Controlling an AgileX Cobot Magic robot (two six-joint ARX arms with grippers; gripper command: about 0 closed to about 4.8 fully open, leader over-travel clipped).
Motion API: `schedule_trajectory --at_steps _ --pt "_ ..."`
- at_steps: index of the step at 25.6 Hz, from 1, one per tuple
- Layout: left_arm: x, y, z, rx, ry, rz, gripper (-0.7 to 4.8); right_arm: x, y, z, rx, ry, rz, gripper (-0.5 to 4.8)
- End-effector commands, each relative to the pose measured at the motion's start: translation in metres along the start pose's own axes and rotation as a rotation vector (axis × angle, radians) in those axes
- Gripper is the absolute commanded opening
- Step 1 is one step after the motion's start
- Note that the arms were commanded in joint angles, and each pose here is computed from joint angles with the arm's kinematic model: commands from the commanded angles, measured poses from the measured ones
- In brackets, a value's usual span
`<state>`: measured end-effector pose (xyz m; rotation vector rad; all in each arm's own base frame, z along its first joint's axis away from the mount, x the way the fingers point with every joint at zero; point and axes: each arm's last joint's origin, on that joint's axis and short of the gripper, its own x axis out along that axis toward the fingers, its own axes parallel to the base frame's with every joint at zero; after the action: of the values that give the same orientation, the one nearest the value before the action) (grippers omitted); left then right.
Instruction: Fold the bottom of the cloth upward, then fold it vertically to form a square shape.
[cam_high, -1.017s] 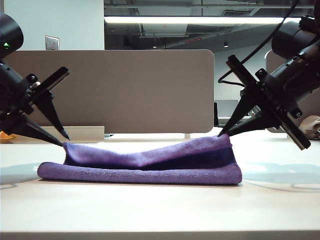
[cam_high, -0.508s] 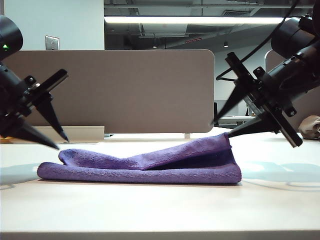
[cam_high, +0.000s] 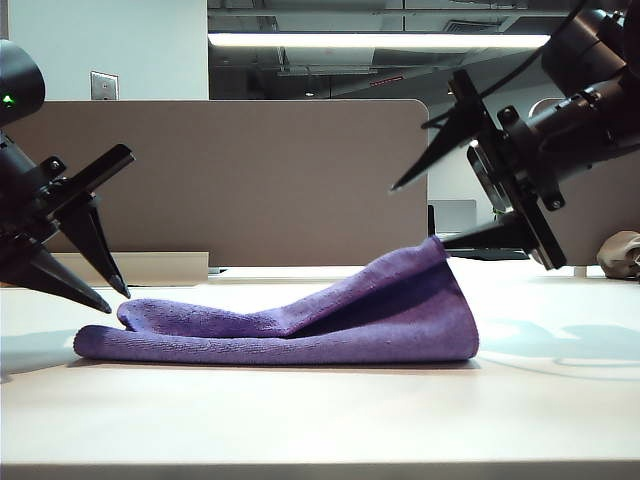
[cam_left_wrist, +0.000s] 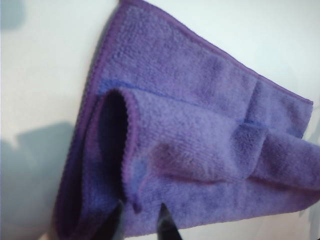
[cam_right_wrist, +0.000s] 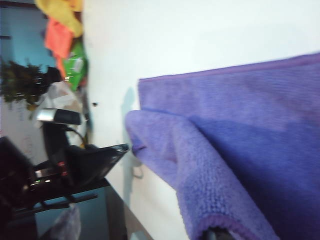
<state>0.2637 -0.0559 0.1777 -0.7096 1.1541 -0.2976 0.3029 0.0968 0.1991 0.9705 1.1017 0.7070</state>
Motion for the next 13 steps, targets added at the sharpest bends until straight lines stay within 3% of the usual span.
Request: schedule_trajectory --at_steps 1,13 --pt "0.004 0.002 0.002 0.001 -0.01 0.025 0.85 -0.001 0.002 0.0 0.008 0.007 0.015 3.15" --pt "0.019 0.004 0.011 -0.035 -0.026 -0.059 0.78 -0.001 0.001 -0.002 0.029 0.034 0.014 3.15"
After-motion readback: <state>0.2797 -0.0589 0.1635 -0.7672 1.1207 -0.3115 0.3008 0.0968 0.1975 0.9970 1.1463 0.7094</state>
